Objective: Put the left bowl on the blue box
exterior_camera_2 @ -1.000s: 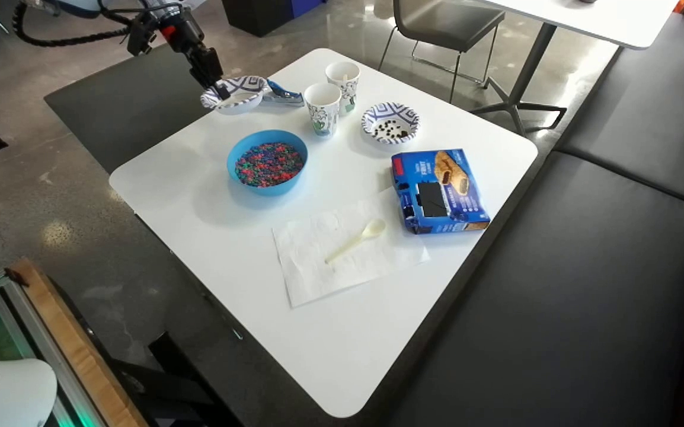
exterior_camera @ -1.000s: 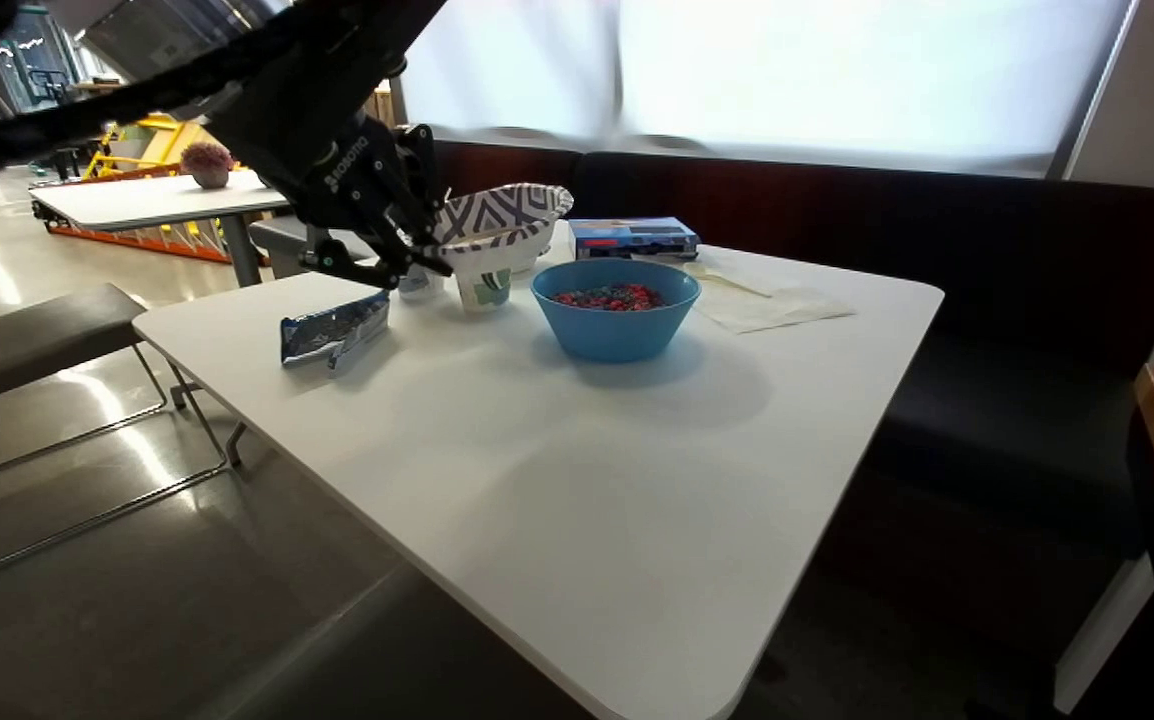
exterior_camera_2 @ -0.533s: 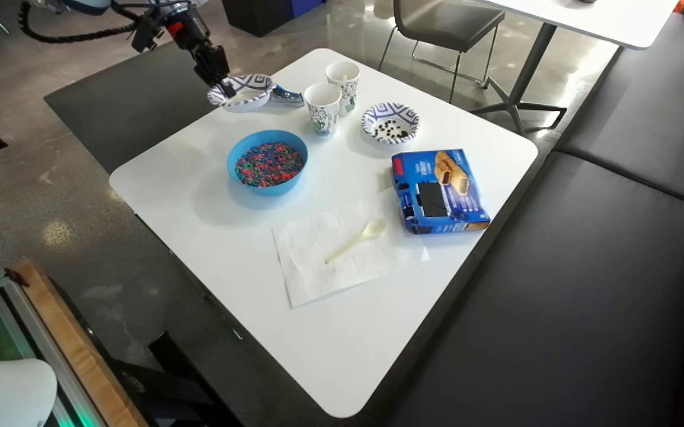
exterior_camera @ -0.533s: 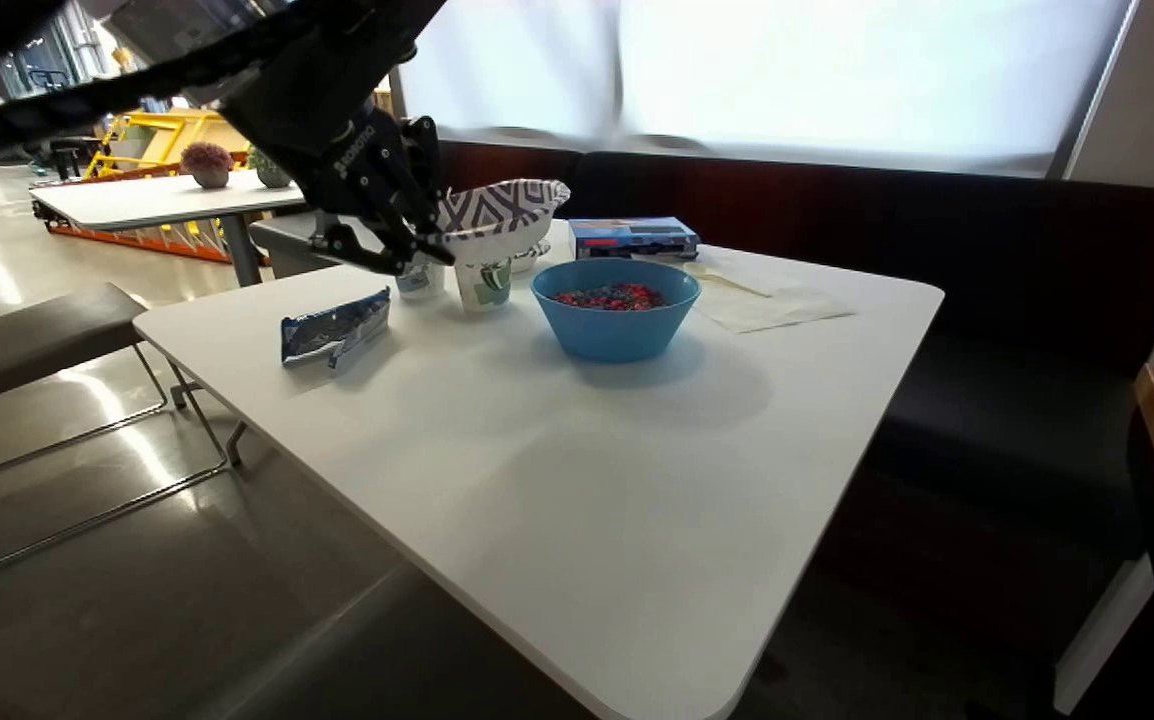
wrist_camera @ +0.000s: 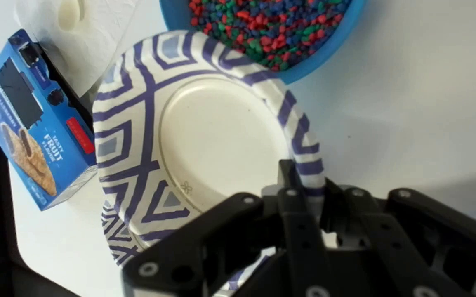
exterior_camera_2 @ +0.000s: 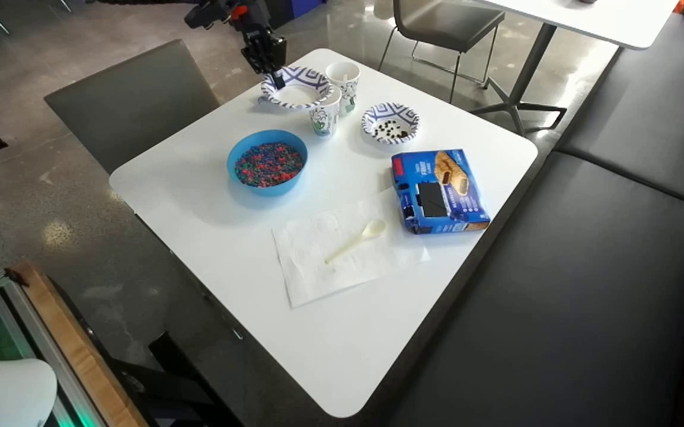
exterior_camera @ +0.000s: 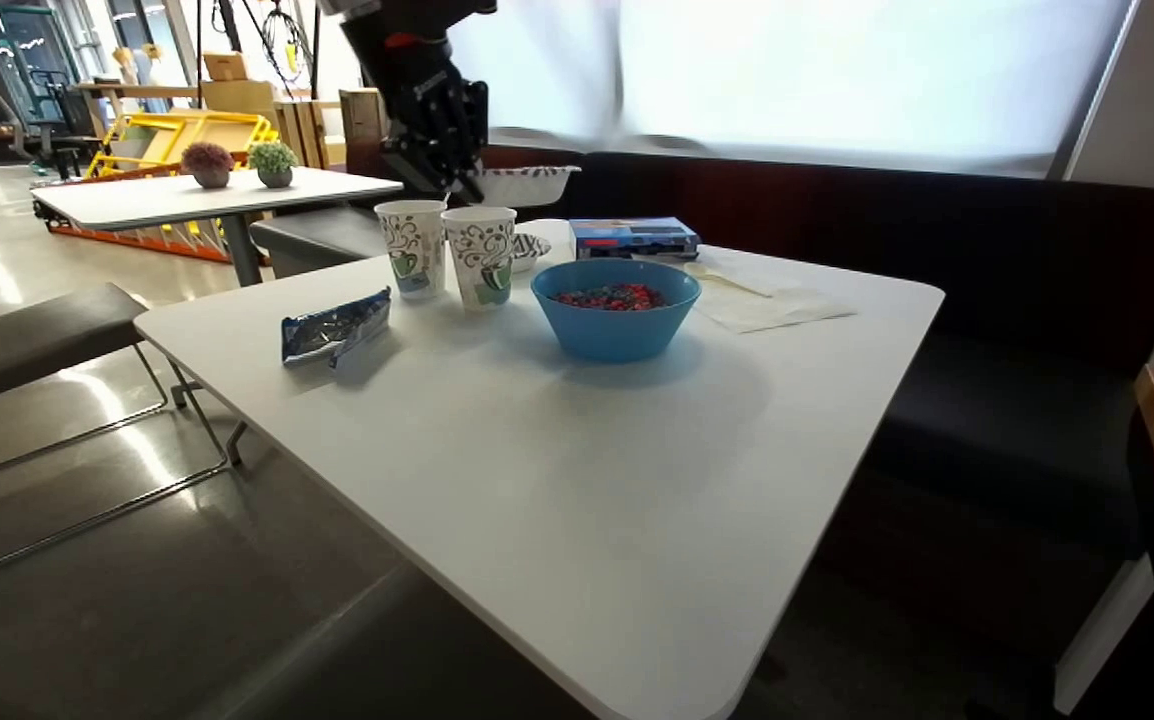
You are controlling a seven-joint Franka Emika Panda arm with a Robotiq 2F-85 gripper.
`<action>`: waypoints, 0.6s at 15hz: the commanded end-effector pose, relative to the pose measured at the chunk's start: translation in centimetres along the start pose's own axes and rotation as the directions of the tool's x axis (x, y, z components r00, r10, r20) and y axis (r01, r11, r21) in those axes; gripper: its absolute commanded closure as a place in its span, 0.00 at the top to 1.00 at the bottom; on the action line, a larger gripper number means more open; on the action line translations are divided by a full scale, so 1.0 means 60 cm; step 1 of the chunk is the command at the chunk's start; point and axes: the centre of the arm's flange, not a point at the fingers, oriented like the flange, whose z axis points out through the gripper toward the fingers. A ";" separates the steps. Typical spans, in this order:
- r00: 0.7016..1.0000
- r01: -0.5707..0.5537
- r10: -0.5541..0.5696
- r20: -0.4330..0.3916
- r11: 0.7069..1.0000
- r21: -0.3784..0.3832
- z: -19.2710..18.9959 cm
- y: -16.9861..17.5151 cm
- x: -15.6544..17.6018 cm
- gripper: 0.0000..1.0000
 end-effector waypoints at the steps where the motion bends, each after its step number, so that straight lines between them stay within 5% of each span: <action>1: 0.995 -0.090 0.082 0.055 0.984 0.154 0.025 0.095 0.029 0.02; 5: 0.975 -0.217 0.199 0.096 0.941 0.259 0.044 0.164 0.062 0.02; 7: 0.969 -0.249 0.242 0.058 0.946 0.208 0.042 0.175 0.083 0.02; 9: 0.975 -0.222 0.209 0.078 0.951 0.216 0.042 0.191 0.046 0.07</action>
